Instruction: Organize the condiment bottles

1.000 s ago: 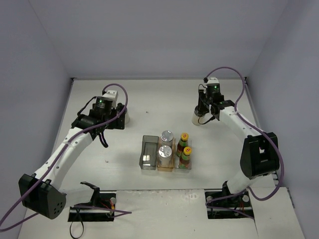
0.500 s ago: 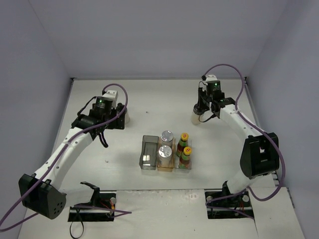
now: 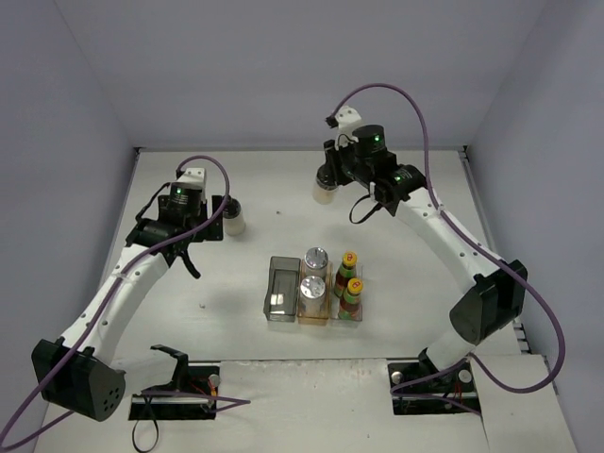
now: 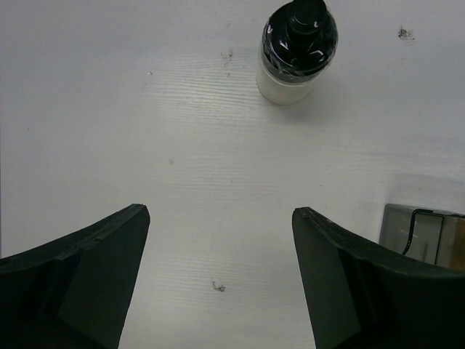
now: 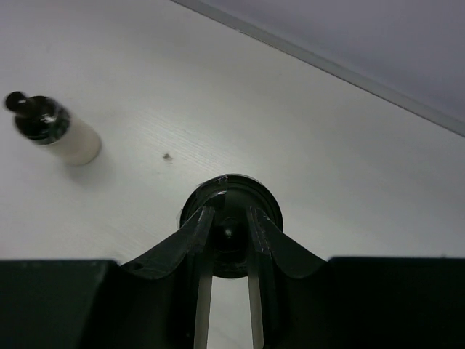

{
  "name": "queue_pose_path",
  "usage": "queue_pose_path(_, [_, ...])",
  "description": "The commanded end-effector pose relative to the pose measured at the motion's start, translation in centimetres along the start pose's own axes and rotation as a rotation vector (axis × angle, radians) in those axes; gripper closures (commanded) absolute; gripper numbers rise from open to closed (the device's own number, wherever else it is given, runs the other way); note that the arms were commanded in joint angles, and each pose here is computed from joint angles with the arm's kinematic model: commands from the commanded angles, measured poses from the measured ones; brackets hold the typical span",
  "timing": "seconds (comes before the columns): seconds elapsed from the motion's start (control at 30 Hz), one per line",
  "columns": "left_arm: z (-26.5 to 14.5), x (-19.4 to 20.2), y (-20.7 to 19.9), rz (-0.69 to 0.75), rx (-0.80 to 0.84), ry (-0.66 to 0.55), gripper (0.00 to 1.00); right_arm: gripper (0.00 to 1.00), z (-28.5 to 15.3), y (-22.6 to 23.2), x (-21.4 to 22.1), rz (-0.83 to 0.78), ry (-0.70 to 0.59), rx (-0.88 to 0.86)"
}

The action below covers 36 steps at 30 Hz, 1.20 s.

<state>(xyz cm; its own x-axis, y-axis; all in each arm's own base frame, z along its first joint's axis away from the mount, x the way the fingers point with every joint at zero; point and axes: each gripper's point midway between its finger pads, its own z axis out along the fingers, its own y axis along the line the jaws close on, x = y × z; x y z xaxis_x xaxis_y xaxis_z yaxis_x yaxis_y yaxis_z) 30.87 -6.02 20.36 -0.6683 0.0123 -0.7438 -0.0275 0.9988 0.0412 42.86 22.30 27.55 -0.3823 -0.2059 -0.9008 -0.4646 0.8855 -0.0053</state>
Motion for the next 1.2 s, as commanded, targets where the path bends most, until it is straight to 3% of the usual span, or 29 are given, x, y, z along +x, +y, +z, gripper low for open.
queue_pose_path(0.0, [-0.7,-1.8,1.0,-0.040,-0.031,-0.081,0.20,1.00,-1.6,4.2,-4.8,-0.081,-0.124,-0.127])
queue_pose_path(0.27, [-0.7,-1.9,1.5,-0.058,-0.035,-0.084,0.20,1.00,-4.8,12.9,-5.3,-0.189,-0.151,-0.361])
queue_pose_path(0.5, [-0.6,-1.9,1.8,-0.071,-0.041,-0.084,0.20,1.00,-6.8,18.9,-2.7,-0.266,-0.101,-0.513])
queue_pose_path(1.17, [-0.6,-2.0,1.8,-0.088,-0.027,-0.087,0.20,1.00,-9.5,24.3,6.7,-0.301,0.069,-0.681])
